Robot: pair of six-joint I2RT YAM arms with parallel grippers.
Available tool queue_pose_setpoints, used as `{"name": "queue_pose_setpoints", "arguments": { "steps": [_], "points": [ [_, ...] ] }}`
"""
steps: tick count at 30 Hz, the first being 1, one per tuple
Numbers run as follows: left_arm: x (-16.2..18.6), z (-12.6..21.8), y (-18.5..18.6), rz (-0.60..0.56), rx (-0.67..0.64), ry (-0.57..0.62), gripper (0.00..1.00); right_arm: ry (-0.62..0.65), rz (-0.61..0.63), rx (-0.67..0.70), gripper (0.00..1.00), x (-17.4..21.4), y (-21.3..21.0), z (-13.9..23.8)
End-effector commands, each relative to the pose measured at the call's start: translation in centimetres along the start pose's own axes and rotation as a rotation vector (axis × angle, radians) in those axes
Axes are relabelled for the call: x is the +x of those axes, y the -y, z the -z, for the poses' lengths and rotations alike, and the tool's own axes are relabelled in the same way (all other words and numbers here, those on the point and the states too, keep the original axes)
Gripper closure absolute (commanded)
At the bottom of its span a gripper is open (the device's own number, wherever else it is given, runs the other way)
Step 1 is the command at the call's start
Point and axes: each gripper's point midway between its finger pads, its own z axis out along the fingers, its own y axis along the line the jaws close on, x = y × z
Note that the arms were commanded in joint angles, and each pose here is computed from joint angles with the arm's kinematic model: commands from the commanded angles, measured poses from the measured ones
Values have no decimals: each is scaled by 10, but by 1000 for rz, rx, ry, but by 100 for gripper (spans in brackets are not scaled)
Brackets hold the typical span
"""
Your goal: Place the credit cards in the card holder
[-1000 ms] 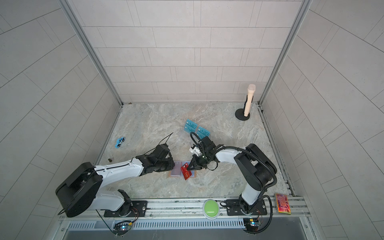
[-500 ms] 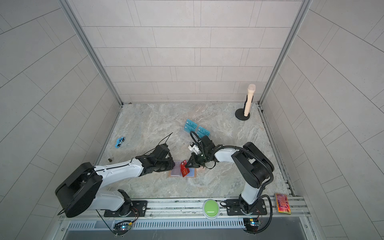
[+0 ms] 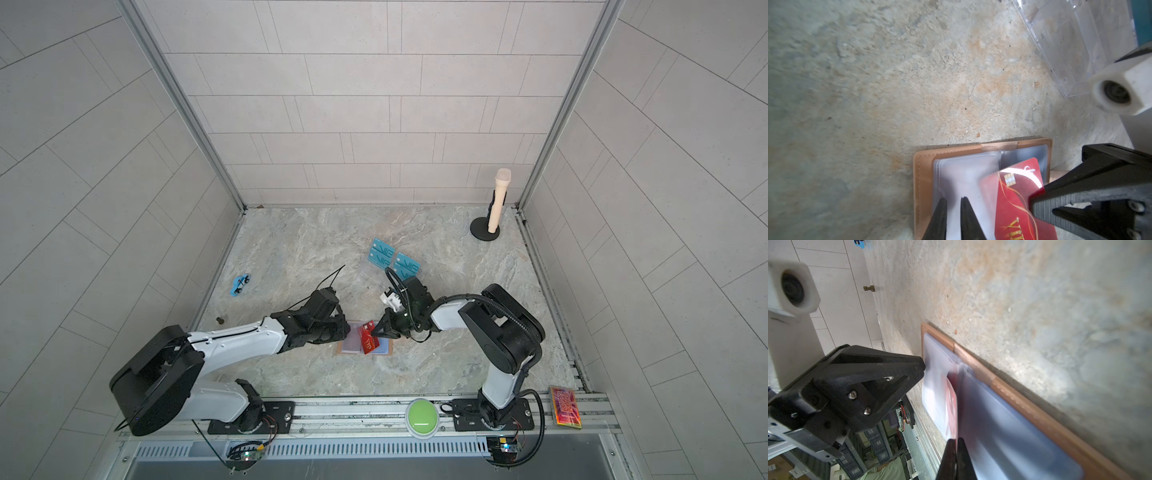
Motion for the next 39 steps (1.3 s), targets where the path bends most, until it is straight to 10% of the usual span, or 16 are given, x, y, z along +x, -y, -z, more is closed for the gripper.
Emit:
{"name": "queue_pose_setpoints", "arguments": {
  "steps": [1, 39],
  "points": [
    [11, 0, -14, -5, -45, -22, 83, 54, -81, 43, 100, -4, 18, -2],
    [11, 2, -13, -13, -41, -22, 83, 204, -179, -69, 100, -11, 12, -7]
  ]
}}
